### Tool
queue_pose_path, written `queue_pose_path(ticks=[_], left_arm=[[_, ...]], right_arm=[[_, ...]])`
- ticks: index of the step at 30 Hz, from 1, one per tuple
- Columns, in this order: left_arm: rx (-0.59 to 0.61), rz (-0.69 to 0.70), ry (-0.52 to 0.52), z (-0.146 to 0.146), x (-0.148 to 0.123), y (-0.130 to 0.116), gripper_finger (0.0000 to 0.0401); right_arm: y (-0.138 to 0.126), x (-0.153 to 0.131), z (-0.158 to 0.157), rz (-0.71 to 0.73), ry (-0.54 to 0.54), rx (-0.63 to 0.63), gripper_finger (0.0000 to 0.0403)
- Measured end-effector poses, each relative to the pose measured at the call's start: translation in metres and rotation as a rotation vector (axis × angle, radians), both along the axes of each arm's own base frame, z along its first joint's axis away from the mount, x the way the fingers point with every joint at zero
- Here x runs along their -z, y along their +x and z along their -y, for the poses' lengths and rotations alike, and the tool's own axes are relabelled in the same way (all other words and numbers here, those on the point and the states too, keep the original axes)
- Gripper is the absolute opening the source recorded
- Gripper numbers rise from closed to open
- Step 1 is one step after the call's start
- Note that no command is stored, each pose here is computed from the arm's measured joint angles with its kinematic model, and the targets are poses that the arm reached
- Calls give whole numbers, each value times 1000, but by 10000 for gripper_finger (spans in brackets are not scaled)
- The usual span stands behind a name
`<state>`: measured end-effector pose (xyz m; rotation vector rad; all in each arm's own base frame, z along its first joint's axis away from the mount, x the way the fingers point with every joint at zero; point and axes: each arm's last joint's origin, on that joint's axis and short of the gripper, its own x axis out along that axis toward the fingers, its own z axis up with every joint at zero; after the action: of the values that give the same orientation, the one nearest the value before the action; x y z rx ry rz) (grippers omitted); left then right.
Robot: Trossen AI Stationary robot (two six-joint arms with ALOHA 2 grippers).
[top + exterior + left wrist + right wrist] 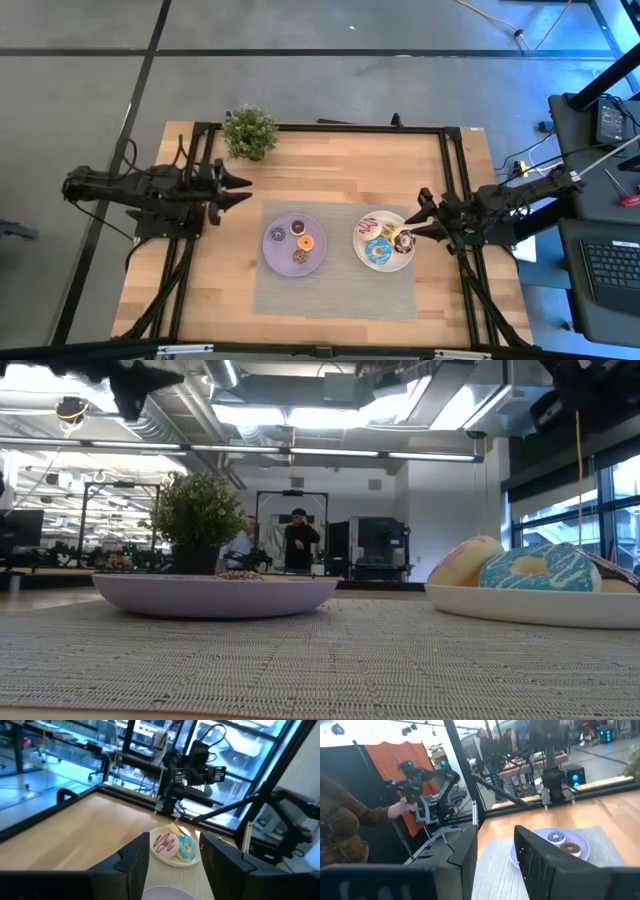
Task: Pick & Place donuts
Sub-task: Return to Home Position
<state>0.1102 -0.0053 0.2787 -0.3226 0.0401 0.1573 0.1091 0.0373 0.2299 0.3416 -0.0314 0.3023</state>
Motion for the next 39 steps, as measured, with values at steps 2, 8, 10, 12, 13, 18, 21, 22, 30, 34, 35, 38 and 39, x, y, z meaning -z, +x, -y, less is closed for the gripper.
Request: queue_pose_path(ticks=[2, 8, 10, 12, 13, 18, 21, 22, 30, 34, 35, 38, 39], left_arm=[[13, 19, -12, 0, 14, -2, 169], [5, 111, -40, -3, 35, -15, 169], [-3, 133, -26, -5, 37, -21, 169], [-13, 140, -22, -6, 38, -27, 169], [-20, 143, -22, -7, 39, -30, 169], [-44, 140, -35, -9, 42, -40, 169], [-45, 121, -30, -10, 43, -40, 169], [-49, 119, -29, -10, 43, -40, 169], [-70, 90, -36, -12, 50, -38, 169], [-34, 111, -67, -11, 61, -32, 169], [-20, 126, -72, -10, 62, -30, 169], [-9, 136, -77, -10, 72, -25, 169], [-13, 136, -77, -10, 75, -24, 169]], right_arm=[[-1, 1, 0, 15, -15, 2, 131], [-8, 6, 3, 104, -65, 12, 131], [-11, 8, 4, 122, -60, 13, 131], [-14, 11, 5, 136, -57, 14, 131], [-15, 12, 6, 145, -54, 14, 131], [-23, 16, 8, 193, -39, 17, 131], [-26, 17, 9, 198, -37, 17, 131], [-26, 18, 9, 194, -38, 17, 131], [-26, 18, 9, 187, -43, 18, 131], [-23, 29, 8, 181, -48, 19, 131], [-23, 30, 8, 200, -47, 21, 131], [-21, 36, 8, 241, -51, 26, 131], [-21, 37, 8, 235, -52, 26, 131]])
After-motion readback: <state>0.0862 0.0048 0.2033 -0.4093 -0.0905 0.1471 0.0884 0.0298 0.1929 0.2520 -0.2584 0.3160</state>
